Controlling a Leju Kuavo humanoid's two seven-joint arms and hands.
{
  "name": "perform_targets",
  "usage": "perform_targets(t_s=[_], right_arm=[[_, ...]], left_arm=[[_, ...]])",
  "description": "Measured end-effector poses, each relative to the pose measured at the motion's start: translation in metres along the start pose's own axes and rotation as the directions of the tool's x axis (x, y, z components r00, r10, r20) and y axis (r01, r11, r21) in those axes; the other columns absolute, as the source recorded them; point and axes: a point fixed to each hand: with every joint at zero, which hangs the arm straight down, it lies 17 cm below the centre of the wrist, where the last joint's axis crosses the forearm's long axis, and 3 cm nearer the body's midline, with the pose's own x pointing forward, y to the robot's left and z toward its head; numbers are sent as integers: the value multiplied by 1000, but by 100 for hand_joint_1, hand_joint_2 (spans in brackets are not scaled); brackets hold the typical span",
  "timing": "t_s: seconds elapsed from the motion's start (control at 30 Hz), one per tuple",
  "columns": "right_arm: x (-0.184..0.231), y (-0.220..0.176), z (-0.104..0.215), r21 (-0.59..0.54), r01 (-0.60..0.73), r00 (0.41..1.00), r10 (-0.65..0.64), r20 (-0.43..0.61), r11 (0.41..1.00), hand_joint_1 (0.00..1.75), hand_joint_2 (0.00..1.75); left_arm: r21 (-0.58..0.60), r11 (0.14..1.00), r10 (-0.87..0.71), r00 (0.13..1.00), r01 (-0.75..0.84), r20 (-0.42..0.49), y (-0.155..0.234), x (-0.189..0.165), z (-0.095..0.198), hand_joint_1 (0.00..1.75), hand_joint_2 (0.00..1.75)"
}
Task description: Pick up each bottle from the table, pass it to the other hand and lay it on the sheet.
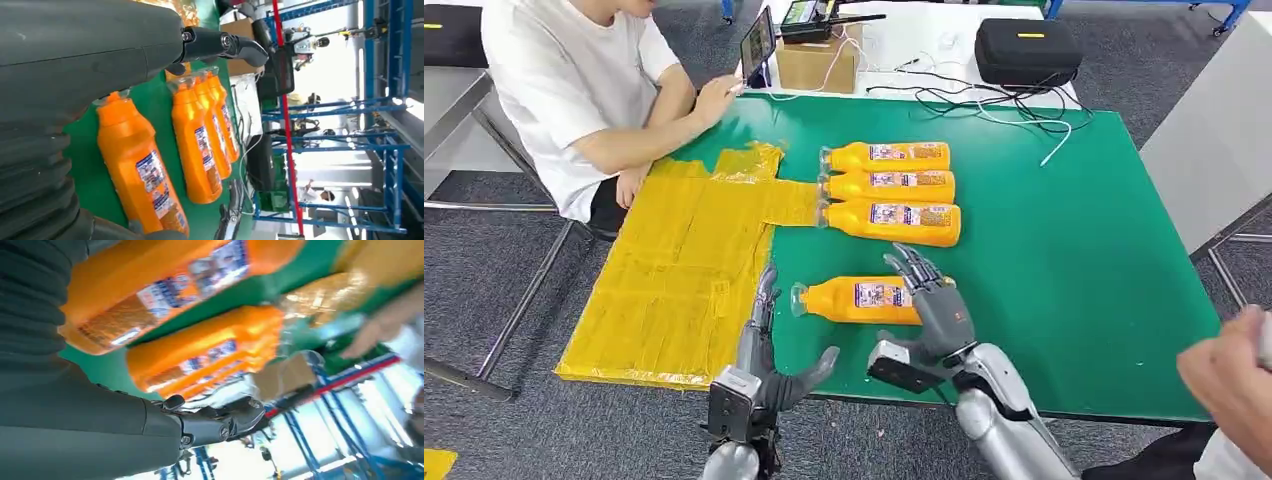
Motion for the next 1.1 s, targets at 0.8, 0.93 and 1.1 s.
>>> perform_targets(t_s=[0.8,0.93,1.1], right_arm=[[36,-22,-9,-150,267,964,-265,39,952,0,175],[22,-38,-8,-246,316,945,-326,2,916,0,175],[16,-43,-7,-278,322,941,-339,-15,905,0,175]], left_arm=[[66,994,-81,996,84,-47,23,-33,-27,0,175],[68,993,-90,994,95,-64,25,-37,-17,0,175],[70,993,-90,993,95,-70,25,-38,-14,0,175]])
